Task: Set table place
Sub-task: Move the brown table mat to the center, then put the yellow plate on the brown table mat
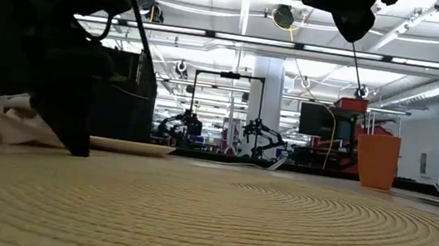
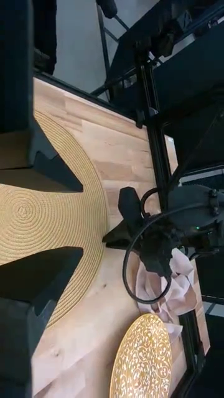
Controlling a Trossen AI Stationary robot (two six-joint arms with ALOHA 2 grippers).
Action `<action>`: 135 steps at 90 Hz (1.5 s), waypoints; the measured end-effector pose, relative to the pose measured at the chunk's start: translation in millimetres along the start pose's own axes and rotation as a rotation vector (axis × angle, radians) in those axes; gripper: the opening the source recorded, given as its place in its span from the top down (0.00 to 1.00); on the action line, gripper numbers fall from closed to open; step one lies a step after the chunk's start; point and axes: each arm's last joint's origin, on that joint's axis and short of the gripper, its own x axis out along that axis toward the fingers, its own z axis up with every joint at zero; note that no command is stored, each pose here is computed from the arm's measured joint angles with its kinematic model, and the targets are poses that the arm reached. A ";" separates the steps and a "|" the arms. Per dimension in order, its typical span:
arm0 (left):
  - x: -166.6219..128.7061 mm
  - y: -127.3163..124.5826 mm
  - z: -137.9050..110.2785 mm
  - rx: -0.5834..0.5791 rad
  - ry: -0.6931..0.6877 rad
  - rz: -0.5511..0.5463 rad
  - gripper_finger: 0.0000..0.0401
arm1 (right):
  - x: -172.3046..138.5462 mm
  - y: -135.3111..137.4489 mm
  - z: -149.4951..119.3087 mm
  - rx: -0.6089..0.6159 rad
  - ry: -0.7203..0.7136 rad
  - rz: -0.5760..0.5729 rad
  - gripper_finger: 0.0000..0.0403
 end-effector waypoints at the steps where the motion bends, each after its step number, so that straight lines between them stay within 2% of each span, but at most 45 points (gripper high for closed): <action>1: 0.1 0.3 0.4 0.001 0.001 -0.001 0.86 | 0.0 0.0 0.0 0.001 0.000 0.000 0.65; 20: -5.4 -2.0 3.7 0.028 -0.027 -0.038 0.86 | 0.1 -0.3 0.1 0.006 0.000 -0.002 0.65; 31: -9.9 -6.8 6.4 0.044 -0.014 -0.040 0.86 | 0.5 -1.9 0.4 0.007 0.000 -0.008 0.65; 47: -14.6 -17.4 2.3 0.081 0.029 -0.106 0.86 | 0.9 -3.6 0.7 0.008 0.001 -0.015 0.65; 61: -22.5 -19.4 -2.6 0.109 -0.006 -0.040 0.86 | 0.9 -3.7 0.5 0.002 0.003 -0.015 0.65; 79: -67.1 -20.1 13.5 0.129 -0.166 0.045 0.86 | 2.1 -8.4 1.6 0.013 0.002 -0.033 0.65; 88: -97.4 -8.8 22.5 0.112 -0.289 0.089 0.86 | 2.7 -11.2 1.2 0.016 0.012 -0.047 0.65; 105: -139.8 31.0 42.3 -0.060 -0.483 0.084 0.86 | 3.8 -17.6 -0.1 0.013 0.038 -0.076 0.65; 112: -149.5 50.3 54.3 -0.160 -0.541 0.097 0.86 | 4.4 -21.6 -0.2 0.002 0.047 -0.093 0.65; 121: -154.9 73.3 72.6 -0.232 -0.574 0.081 0.86 | 5.7 -28.8 1.7 -0.006 0.044 -0.118 0.65; 135: -157.2 105.8 100.2 -0.279 -0.607 -0.014 0.86 | 8.0 -45.0 6.1 0.000 0.037 -0.167 0.65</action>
